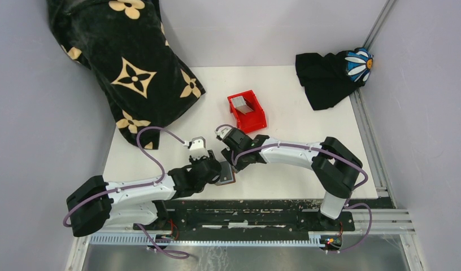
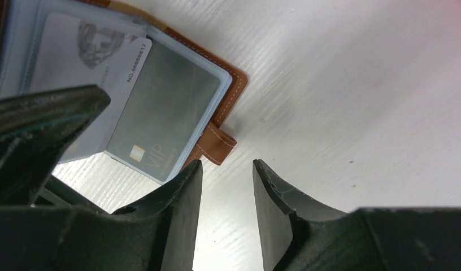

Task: Put the credit cards into the card holder
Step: Close the card holder at the center of the board.

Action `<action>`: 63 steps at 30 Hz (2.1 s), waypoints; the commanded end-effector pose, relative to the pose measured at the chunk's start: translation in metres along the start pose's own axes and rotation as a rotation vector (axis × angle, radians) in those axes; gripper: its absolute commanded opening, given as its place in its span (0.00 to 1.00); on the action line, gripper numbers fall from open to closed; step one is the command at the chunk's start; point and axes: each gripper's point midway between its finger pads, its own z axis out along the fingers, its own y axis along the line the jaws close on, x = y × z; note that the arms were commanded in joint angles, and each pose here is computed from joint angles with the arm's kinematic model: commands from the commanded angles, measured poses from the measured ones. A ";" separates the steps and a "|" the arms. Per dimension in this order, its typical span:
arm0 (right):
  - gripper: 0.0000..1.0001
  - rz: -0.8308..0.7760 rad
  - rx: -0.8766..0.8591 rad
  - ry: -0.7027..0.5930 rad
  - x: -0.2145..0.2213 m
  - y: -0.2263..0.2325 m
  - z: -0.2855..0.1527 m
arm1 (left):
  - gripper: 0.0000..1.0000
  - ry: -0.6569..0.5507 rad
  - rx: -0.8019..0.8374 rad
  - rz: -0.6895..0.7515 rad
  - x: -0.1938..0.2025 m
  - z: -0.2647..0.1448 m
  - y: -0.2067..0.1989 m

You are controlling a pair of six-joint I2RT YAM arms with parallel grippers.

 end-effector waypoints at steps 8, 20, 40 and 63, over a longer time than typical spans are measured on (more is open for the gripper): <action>0.47 -0.106 -0.046 -0.005 -0.004 0.004 -0.005 | 0.43 -0.052 0.048 0.044 -0.031 0.005 -0.017; 0.48 -0.136 -0.054 0.031 0.000 0.005 0.009 | 0.36 -0.026 0.074 0.049 -0.034 0.013 -0.021; 0.48 -0.207 -0.020 -0.020 -0.018 0.002 0.020 | 0.34 0.006 0.093 0.061 -0.032 0.022 -0.022; 0.36 -0.184 0.140 -0.243 -0.052 -0.013 0.016 | 0.33 0.041 0.113 0.053 -0.022 0.027 -0.024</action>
